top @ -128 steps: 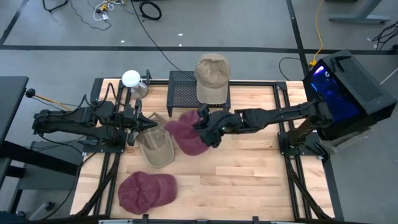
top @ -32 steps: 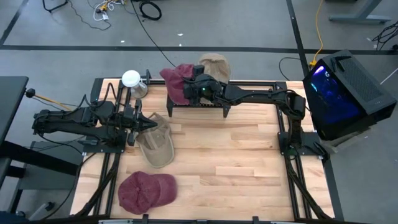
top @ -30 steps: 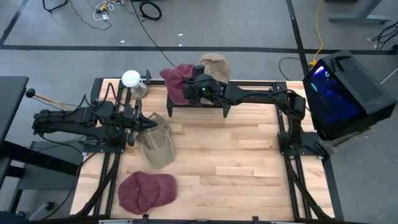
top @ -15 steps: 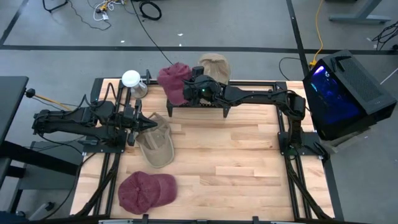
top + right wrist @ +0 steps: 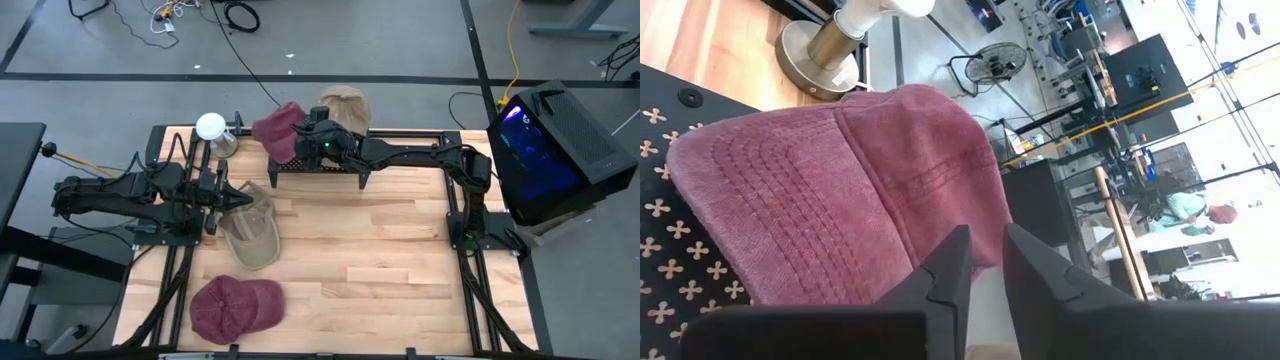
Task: Pick & Place hat
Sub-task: Put the right red cap on the shelf
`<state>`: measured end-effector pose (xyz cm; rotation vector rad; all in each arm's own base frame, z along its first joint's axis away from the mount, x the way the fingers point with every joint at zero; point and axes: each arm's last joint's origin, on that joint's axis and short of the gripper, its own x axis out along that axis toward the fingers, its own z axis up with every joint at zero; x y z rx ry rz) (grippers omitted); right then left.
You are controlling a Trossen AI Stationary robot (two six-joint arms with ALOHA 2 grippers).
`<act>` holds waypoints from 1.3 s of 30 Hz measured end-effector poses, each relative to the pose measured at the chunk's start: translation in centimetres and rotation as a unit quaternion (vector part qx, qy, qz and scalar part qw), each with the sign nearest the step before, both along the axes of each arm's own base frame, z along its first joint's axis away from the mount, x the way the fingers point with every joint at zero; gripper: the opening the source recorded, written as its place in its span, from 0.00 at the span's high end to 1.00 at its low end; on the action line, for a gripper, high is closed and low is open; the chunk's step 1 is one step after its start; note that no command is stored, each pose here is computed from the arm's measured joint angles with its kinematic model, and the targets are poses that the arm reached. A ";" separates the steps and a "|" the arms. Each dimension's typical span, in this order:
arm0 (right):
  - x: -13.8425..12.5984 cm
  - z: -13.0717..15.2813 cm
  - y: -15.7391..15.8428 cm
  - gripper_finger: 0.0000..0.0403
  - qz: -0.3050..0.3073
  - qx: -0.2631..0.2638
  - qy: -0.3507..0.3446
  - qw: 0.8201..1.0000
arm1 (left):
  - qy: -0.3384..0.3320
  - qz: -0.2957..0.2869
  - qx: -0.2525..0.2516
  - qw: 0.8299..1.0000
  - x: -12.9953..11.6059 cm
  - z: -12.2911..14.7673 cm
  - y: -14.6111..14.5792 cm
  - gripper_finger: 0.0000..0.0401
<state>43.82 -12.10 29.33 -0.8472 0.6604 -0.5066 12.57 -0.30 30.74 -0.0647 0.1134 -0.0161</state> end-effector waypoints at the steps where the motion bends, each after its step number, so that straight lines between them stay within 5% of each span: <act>1: 0.0 0.0 0.0 0.84 0.000 0.000 0.000 1.000 | 0.000 0.000 0.000 1.000 0.0 0.0 0.0 0.96; 12: -2.7 4.7 1.0 0.84 0.003 0.028 -0.057 0.998 | 0.000 0.000 0.000 1.000 0.0 0.0 0.0 0.96; 17: -4.7 6.7 2.3 0.84 -0.001 0.093 -0.083 0.992 | 0.000 0.000 0.000 1.000 0.0 0.0 0.0 0.96; 22: -7.2 7.1 3.5 0.87 0.047 0.228 -0.115 0.966 | 0.000 0.000 0.000 1.000 0.0 0.0 0.0 0.96; 30: -11.7 4.0 5.4 0.99 0.130 0.388 -0.149 0.900 | 0.000 0.000 0.000 1.000 0.0 0.0 0.0 0.96; 39: -17.3 -1.5 7.9 1.00 0.164 0.398 -0.156 0.889 | 0.000 0.000 0.000 1.000 0.0 0.0 0.0 0.96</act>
